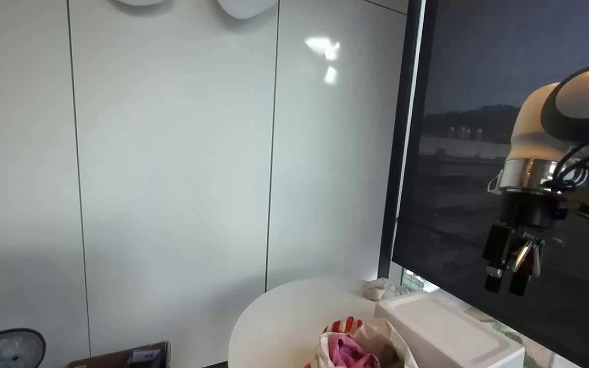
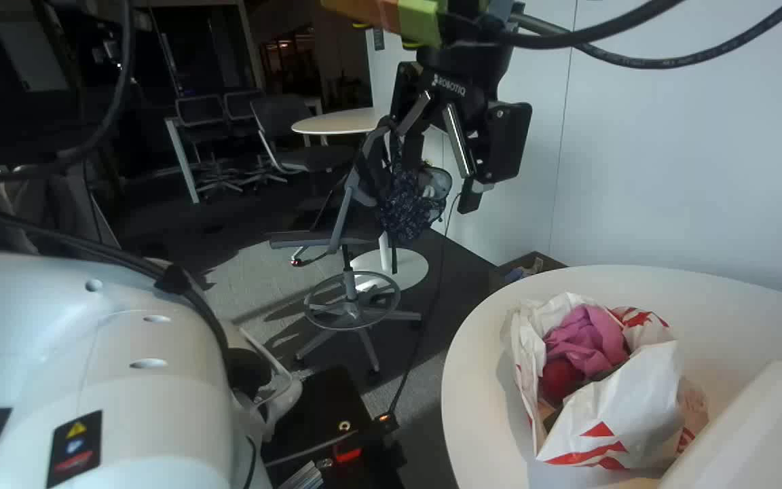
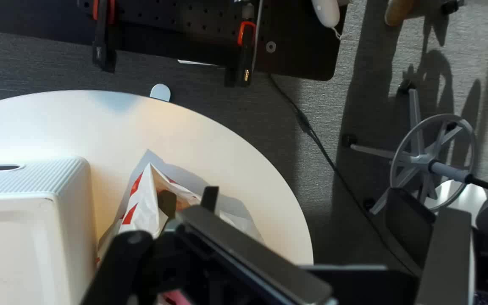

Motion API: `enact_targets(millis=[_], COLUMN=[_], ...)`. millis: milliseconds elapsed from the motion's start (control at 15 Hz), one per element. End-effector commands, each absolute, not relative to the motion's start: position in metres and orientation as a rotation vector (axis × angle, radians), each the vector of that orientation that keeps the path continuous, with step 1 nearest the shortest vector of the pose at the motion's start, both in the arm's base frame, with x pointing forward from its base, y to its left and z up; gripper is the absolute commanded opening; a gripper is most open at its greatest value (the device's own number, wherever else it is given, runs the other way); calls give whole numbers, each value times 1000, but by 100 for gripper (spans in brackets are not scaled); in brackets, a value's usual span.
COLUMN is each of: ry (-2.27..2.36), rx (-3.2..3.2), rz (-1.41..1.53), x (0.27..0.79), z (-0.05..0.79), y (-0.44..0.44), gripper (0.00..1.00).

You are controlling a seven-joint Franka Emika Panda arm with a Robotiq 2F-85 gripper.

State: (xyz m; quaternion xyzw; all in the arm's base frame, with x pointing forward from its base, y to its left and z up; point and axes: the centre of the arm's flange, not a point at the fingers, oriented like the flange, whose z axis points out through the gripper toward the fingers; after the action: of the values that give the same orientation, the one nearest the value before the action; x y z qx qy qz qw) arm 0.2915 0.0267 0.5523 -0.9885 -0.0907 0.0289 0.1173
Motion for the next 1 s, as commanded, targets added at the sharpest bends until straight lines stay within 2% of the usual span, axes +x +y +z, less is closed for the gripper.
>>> enact_targets(millis=[0,533,933], ry=[-266,-267,-278], rx=[-2893,-2894,-2871], rz=[76,61,214], x=[292,291,357], z=[555,559,467], y=[27,26,86], gripper=[100,100,100])
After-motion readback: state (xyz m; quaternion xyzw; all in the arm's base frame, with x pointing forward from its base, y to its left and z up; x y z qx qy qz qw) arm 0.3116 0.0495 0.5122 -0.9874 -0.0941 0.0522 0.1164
